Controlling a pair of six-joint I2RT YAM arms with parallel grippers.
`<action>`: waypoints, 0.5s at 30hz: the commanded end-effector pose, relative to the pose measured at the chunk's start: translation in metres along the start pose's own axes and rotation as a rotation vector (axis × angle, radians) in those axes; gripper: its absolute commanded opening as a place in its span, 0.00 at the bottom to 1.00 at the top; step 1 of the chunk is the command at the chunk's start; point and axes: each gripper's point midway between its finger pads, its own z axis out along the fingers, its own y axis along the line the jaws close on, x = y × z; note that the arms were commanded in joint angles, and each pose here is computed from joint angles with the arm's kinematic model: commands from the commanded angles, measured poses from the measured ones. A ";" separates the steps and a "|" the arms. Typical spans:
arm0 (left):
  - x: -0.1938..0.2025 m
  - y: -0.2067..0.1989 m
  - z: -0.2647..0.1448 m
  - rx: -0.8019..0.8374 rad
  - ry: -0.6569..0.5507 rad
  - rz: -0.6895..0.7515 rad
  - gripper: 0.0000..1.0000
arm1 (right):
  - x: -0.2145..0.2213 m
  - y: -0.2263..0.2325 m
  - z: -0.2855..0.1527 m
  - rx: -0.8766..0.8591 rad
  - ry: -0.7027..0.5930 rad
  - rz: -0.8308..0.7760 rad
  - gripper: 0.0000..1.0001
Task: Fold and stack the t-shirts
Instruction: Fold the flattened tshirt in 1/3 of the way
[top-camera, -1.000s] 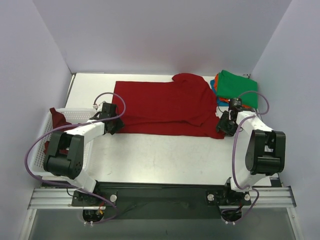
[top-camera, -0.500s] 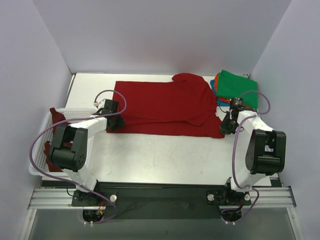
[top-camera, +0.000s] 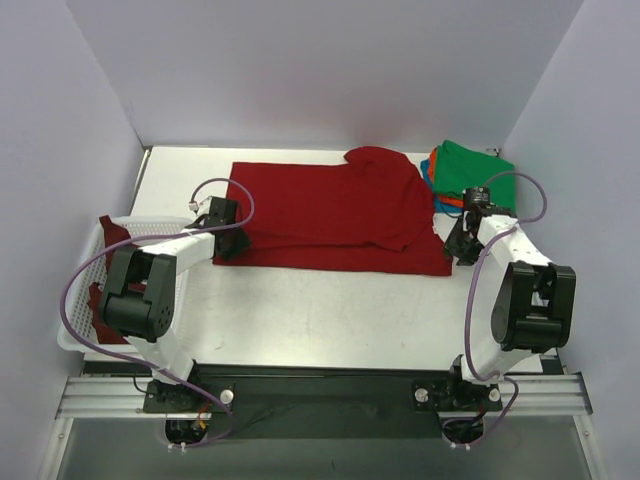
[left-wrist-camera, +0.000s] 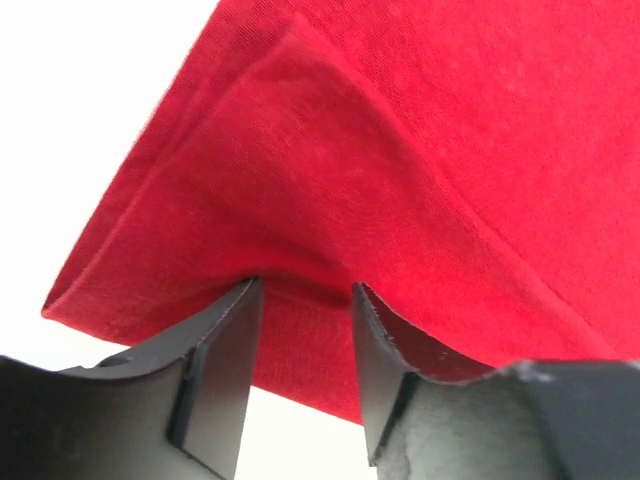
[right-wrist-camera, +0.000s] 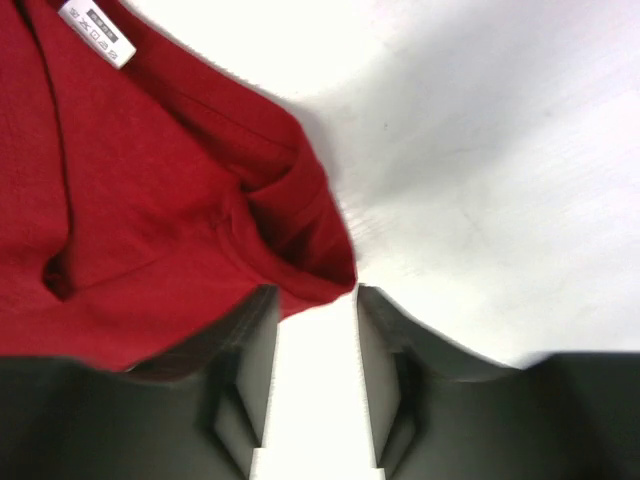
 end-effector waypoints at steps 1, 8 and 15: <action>-0.010 -0.015 -0.012 0.077 -0.021 0.034 0.57 | -0.003 -0.013 -0.014 0.056 -0.025 0.011 0.40; -0.038 -0.041 -0.054 0.179 -0.093 0.043 0.62 | 0.007 0.008 -0.038 -0.124 -0.056 0.109 0.49; -0.032 0.001 -0.071 0.064 -0.141 0.014 0.61 | 0.043 0.023 -0.024 -0.292 -0.020 0.271 0.47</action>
